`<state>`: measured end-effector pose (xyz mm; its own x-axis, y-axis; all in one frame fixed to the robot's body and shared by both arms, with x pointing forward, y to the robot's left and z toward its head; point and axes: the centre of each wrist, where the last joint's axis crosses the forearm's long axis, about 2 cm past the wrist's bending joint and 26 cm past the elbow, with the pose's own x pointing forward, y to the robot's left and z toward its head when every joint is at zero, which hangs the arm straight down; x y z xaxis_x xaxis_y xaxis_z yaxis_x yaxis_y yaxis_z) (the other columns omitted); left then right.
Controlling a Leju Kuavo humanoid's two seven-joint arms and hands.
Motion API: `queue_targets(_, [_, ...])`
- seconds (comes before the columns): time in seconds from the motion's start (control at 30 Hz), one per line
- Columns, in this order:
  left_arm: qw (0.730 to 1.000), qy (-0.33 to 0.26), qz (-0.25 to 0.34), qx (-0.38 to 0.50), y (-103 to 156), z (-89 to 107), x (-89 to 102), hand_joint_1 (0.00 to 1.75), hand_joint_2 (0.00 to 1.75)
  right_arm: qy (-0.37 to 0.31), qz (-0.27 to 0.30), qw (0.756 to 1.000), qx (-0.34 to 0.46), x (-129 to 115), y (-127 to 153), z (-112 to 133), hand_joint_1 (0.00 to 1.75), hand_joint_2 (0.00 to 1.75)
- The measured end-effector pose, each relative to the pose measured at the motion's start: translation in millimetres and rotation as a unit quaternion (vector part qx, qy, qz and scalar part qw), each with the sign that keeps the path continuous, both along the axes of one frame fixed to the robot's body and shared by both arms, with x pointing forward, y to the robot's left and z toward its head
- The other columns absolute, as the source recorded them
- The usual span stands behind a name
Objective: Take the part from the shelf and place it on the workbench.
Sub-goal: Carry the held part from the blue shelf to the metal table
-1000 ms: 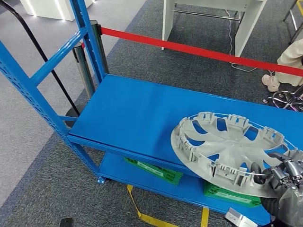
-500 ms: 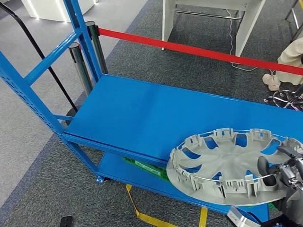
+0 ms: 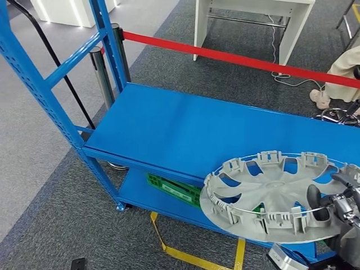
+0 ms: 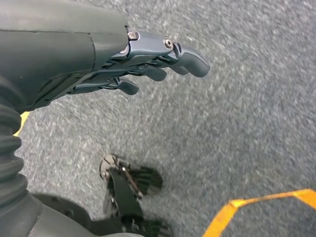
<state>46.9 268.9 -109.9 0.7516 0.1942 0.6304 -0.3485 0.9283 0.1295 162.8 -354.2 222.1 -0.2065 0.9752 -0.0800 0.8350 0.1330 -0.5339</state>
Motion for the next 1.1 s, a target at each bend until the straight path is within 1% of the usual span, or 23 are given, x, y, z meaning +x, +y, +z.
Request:
queue_targets(0.57, [1.000, 0.004, 0.004, -0.006, -2.4, 0.1, 0.4, 0.00, 1.75, -0.022, -0.006, 1.000, -0.017, 3.4, -3.3, 7.7, 1.75, 1.75])
queue_targets(1.1, [1.000, -0.003, 0.002, -0.007, -3.1, 0.2, 0.9, 0.00, 1.75, -0.014, -0.024, 0.999, -0.016, 0.9, -4.1, 6.1, 1.75, 1.75])
